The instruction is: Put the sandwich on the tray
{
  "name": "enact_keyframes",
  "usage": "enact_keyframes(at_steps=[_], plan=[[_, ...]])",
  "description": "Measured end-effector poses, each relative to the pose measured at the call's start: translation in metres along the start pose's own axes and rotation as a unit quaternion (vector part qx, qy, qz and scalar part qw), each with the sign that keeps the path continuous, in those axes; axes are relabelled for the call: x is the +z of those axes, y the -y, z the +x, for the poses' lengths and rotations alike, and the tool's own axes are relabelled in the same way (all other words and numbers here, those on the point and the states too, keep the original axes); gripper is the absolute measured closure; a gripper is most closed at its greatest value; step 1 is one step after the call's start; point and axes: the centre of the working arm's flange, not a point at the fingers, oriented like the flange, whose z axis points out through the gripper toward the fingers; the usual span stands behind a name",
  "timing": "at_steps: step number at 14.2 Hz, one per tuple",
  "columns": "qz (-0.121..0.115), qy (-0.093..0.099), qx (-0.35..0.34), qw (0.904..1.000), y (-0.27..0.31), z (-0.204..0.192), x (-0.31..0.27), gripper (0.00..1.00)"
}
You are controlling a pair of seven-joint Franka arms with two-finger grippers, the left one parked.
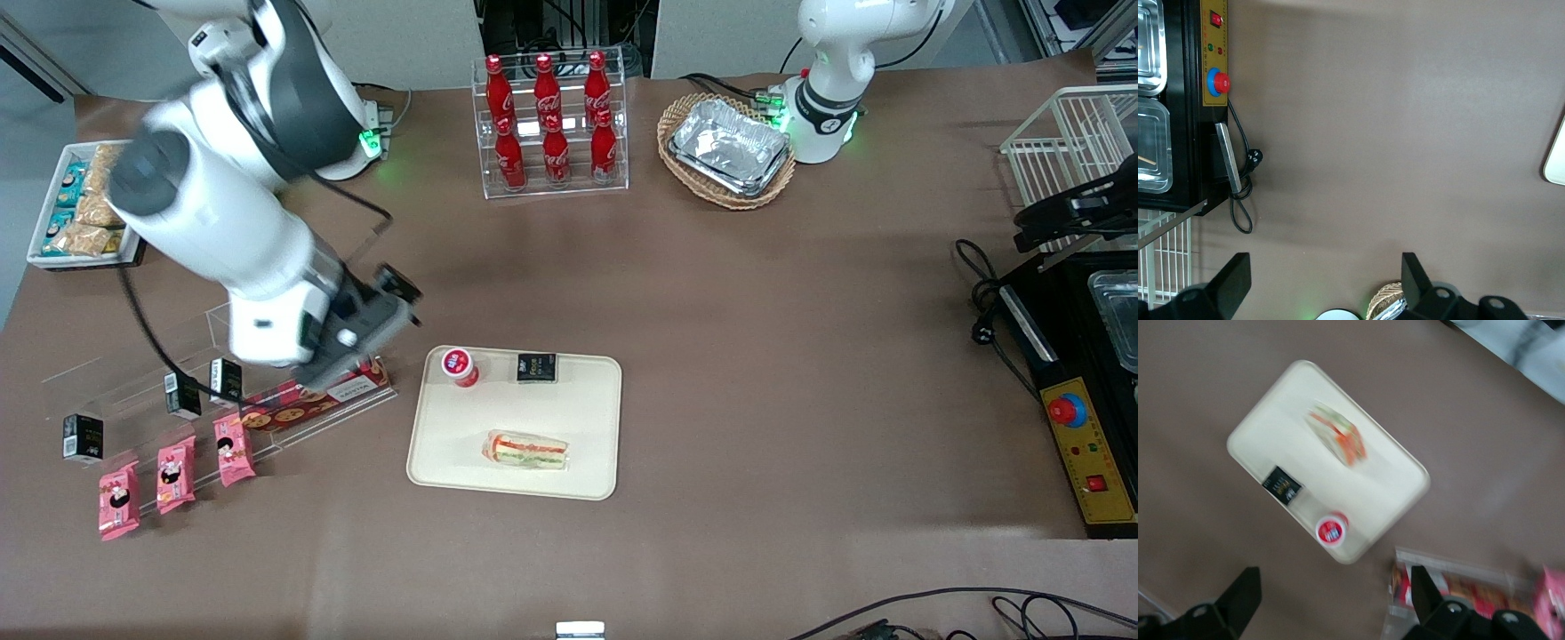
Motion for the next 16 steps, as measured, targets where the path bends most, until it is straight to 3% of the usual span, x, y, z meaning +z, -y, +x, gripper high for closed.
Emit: enact_keyframes(at_steps=[2,5,10,13,16], plan=[[-0.032,0.007,0.095,0.9949,-0.006,-0.022,-0.036,0.0],[-0.065,0.009,0.21,0.9755,-0.021,-0.047,-0.068,0.0],[-0.057,0.017,0.318,0.9464,-0.117,-0.11,-0.095,0.0],[-0.046,0.01,0.332,0.942,-0.167,-0.155,-0.089,0.0],[-0.044,0.012,0.338,0.9401,-0.175,-0.167,-0.085,0.0]])
